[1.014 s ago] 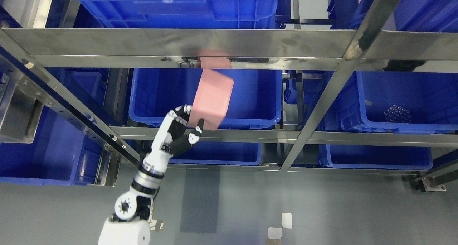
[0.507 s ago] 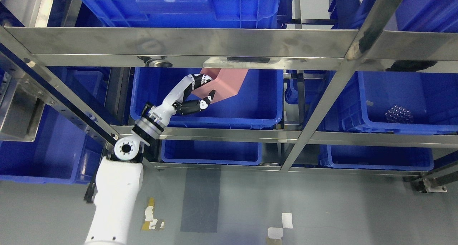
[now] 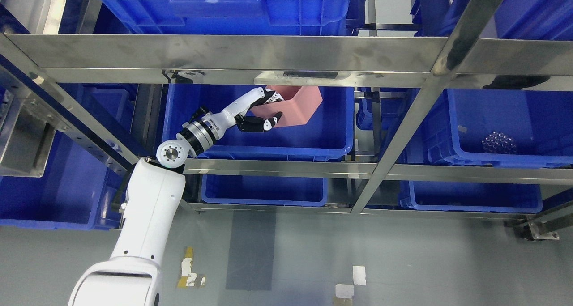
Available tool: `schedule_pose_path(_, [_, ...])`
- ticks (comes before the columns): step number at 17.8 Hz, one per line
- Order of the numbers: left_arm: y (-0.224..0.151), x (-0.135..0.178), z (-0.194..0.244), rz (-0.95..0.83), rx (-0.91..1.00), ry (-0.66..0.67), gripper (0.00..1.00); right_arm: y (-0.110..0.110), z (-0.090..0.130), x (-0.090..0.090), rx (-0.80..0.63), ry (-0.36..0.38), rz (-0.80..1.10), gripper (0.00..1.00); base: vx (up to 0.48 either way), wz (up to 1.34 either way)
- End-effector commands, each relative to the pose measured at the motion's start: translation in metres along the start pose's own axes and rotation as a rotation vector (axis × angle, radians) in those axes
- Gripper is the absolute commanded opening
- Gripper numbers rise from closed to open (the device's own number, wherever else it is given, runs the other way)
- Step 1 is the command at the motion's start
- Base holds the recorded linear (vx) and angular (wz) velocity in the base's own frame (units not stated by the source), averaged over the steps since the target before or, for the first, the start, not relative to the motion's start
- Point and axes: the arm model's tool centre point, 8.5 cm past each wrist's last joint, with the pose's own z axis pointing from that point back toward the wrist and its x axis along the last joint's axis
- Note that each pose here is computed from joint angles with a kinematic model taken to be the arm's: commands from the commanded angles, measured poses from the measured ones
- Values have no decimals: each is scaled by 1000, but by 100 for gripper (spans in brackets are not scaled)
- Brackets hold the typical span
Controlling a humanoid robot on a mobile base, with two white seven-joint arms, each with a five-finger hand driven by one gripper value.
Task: Place storage box into left shelf container
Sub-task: 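Move the left hand with the pink box into the upper blue bin, then open the left hand to release the pink box into the bin, then withdraw the left hand out of the blue bin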
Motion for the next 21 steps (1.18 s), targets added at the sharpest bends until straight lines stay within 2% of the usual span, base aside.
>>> schedule_pose_path(1, [-15, -30, 0, 3, -122, 136, 7, -11, 0, 9, -19, -22, -21, 100, 0, 0])
schedule_pose_path(3, [-14, -28, -1, 0, -124, 133, 9, -11, 0, 9, -19, -22, -21, 100, 0, 0])
schedule_pose_path(4, [-14, -28, -1, 1, -123, 132, 13, -11, 0, 9, -19, -22, -21, 100, 0, 0])
schedule_pose_path(7, [3, -14, -11, -27, -101, 117, 70, -11, 0, 9, -19, -22, -21, 100, 0, 0])
schedule_pose_path(8, [8, -12, -11, -28, -90, 112, 82, -11, 0, 9, -17, -23, -20, 100, 0, 0])
schedule_pose_path(10, [19, -7, -11, -14, -49, 91, 95, -11, 0, 10, -19, -25, -21, 100, 0, 0])
schedule_pose_path(12, [62, 1, 6, 92, 177, 6, 99, -11, 0, 9, -19, -22, -21, 100, 0, 0])
schedule_pose_path(15, [81, 5, 14, 233, 380, -3, 99, -11, 0, 9, -19, -22, -21, 100, 0, 0])
schedule_pose_path(18, [90, 11, 25, 405, 555, -34, 99, -11, 0, 10, -17, -23, -21, 100, 0, 0])
schedule_pose_path(21, [78, 28, 49, 371, 703, -69, 99, -11, 0, 10, -19, -25, -21, 100, 0, 0])
